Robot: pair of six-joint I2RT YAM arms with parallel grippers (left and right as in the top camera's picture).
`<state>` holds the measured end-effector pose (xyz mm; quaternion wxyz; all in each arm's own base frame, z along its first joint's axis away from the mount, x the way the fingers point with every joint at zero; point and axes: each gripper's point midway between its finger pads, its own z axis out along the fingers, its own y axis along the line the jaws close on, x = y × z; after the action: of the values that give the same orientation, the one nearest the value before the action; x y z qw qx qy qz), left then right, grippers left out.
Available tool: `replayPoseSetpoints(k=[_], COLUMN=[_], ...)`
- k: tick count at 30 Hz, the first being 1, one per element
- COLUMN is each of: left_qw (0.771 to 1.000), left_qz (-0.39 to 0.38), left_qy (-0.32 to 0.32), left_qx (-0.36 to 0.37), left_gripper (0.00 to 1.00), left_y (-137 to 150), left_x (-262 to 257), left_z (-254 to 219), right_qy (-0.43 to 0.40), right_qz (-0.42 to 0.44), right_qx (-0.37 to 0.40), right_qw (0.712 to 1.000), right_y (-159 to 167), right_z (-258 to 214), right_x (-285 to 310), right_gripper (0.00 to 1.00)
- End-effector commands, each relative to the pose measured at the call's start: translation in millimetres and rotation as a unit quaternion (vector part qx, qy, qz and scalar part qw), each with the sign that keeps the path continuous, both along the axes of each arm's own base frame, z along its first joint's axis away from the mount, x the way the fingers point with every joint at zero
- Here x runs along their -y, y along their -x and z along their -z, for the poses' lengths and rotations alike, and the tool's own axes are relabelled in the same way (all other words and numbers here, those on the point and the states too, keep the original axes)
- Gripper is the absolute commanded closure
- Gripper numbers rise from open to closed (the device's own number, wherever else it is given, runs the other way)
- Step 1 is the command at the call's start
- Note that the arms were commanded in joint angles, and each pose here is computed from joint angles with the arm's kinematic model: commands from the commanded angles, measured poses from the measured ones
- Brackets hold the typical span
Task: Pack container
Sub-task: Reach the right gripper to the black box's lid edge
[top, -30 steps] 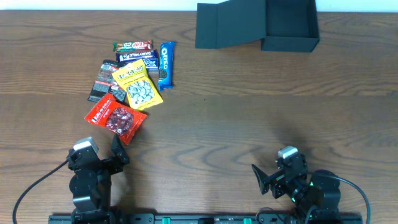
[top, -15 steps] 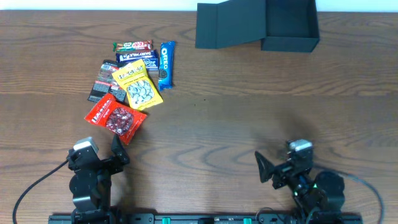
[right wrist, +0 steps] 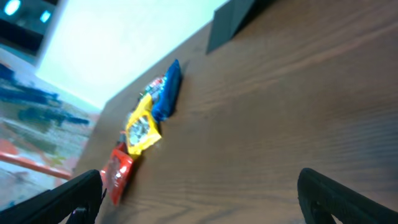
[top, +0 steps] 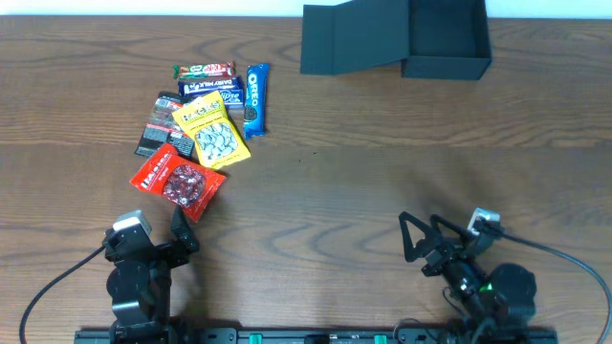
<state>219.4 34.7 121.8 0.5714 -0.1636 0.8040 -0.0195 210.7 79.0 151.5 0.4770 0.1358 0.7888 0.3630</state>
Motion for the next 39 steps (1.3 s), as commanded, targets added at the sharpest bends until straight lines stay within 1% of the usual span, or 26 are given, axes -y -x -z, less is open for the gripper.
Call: replayPoseSetpoints(k=[1,4,6,10,12,14,17,19,23,25,28,30,34,39], left_qw=[1.0,1.0,1.0,1.0,1.0,1.0,1.0,1.0,1.0,1.0,1.0,1.0,1.0,1.0], left_qz=[-0.007,-0.007,-0.007,-0.007,-0.007,-0.007,-0.007,-0.007,-0.007,-0.007,-0.007,-0.007,-0.007,-0.007], left_qy=[-0.001,-0.001,-0.001,-0.001,-0.001,-0.001,-0.001,-0.001,-0.001,-0.001,-0.001,0.0,-0.001,-0.001], left_qx=[-0.01,-0.01,-0.01,-0.01,-0.01,-0.01,-0.01,-0.01,-0.01,-0.01,-0.01,-0.01,-0.01,-0.01], left_gripper=[0.05,0.05,0.04,0.05,0.05,0.05,0.05,0.05,0.05,0.05,0.05,0.05,0.05,0.05], left_y=[1,1,1,1,1,1,1,1,1,1,1,1,1,1], left_x=[-3,-3,-3,-3,-3,-3,-3,-3,-3,-3,-3,-3,-3,-3], left_z=[9,9,9,9,9,9,9,9,9,9,9,9,9,9], right_qy=[0.058,0.117,0.163,0.229,0.257,0.286,0.311,0.329,0.347,0.361,0.394,0.417,0.424,0.414], right_qz=[-0.015,-0.008,-0.007,0.007,0.016,0.029,0.064,0.071,0.096,0.093,0.097,0.09,0.089,0.081], right_qx=[0.007,-0.016,-0.031,-0.058,-0.071,-0.083,-0.099,-0.101,-0.111,-0.104,-0.099,-0.1,-0.125,-0.152], right_qw=[0.998,0.993,0.986,0.972,0.964,0.954,0.943,0.936,0.926,0.922,0.909,0.899,0.893,0.894], right_y=[-6,-24,-45,-91,-118,-151,-201,-233,-283,-313,-352,-379,-416,-446], right_z=[-12,-19,-28,-44,-50,-57,-65,-68,-66,-65,-58,-45,-13,25], right_x=[1,9,16,29,36,44,58,62,70,70,76,78,93,111], right_gripper=[0.01,0.01,0.01,0.01,0.01,0.01,0.01,0.01,0.01,0.01,0.01,0.01,0.01,0.01])
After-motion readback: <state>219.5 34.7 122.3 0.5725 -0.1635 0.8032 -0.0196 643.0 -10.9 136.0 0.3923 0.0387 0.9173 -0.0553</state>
